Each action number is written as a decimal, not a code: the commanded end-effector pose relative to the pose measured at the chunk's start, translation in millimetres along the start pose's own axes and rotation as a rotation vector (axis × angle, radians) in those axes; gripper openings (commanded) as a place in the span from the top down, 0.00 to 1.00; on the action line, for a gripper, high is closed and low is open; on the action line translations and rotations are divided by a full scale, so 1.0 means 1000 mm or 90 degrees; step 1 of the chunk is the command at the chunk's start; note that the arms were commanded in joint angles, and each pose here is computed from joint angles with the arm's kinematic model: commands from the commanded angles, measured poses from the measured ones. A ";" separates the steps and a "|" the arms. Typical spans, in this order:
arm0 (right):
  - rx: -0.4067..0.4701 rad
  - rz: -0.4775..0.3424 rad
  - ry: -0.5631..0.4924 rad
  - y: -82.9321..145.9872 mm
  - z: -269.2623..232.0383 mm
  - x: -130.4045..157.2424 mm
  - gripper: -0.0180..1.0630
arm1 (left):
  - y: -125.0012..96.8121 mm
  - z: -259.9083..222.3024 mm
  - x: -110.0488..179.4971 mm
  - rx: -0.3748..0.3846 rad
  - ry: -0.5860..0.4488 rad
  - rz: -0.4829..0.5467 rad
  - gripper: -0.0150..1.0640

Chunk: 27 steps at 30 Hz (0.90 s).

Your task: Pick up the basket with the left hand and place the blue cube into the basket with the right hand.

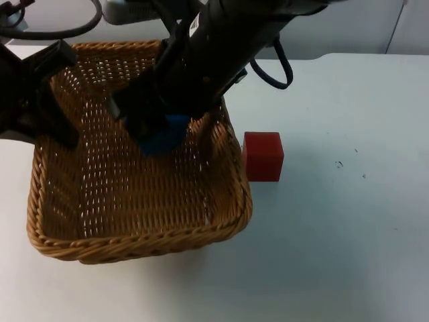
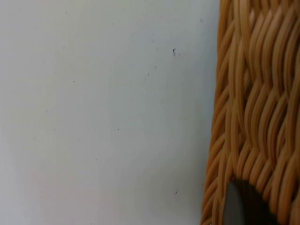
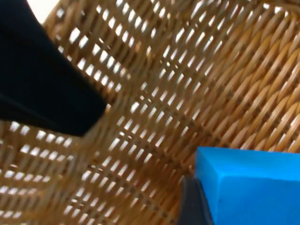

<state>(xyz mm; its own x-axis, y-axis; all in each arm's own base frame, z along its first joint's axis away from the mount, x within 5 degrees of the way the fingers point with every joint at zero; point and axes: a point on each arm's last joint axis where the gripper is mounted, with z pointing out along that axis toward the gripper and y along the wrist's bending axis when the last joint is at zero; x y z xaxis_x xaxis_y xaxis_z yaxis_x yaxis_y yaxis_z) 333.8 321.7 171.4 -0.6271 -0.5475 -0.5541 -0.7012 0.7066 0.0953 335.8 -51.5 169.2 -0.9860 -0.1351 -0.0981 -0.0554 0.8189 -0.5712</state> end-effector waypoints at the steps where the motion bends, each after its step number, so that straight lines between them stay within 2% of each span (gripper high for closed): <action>1: 0.007 -0.022 0.005 0.000 0.005 0.000 0.99 | -0.006 -0.002 -0.002 0.017 -0.007 0.002 0.99; 7: 0.014 -0.034 0.020 -0.002 0.014 0.005 0.98 | -0.006 -0.002 -0.002 0.019 -0.008 0.000 0.99; 10: 0.014 -0.033 0.011 -0.002 0.014 0.004 0.89 | -0.006 -0.002 -0.002 0.019 -0.008 0.000 0.99; 11: 0.014 -0.033 0.011 -0.002 0.014 0.004 0.89 | -0.006 -0.002 -0.002 0.019 -0.008 0.000 0.99; 14: 0.015 -0.033 0.009 -0.002 0.014 0.004 0.62 | -0.006 -0.002 -0.002 0.018 -0.009 0.000 0.99; 15: 0.015 -0.033 0.009 -0.002 0.014 0.004 0.62 | -0.006 -0.002 -0.002 0.018 -0.009 0.000 0.99; 16: 0.015 -0.033 0.009 -0.002 0.014 0.004 0.53 | -0.006 -0.002 -0.002 0.018 -0.009 0.000 0.99; 17: 0.015 -0.033 0.006 -0.002 0.014 0.004 0.38 | -0.006 -0.002 -0.002 0.018 -0.009 0.003 0.99; 18: 0.015 -0.033 0.004 -0.002 0.014 0.003 0.28 | -0.006 -0.002 -0.002 0.018 -0.010 0.003 0.99; 19: 0.015 -0.033 0.004 -0.002 0.014 0.003 0.28 | -0.006 -0.002 -0.002 0.018 -0.010 0.003 0.99; 21: 0.020 -0.044 0.005 -0.002 0.013 0.003 0.13 | -0.006 -0.002 -0.002 0.018 -0.010 0.004 0.99; 23: 0.029 -0.060 -0.003 -0.003 0.006 0.000 0.06 | -0.006 -0.002 -0.002 0.018 -0.010 0.005 0.99; 27: 0.032 -0.067 -0.028 -0.001 -0.011 -0.009 0.05 | -0.006 -0.002 -0.002 0.017 -0.010 0.010 0.99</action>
<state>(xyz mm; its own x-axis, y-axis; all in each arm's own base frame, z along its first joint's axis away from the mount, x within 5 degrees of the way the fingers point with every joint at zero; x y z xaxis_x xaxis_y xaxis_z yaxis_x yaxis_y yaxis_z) 335.1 322.4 172.2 -0.5681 -0.5970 -0.5665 -0.7344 0.6784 0.0216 338.0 -51.3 169.6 -0.9816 -0.1514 -0.1167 -0.0581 0.8177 -0.5727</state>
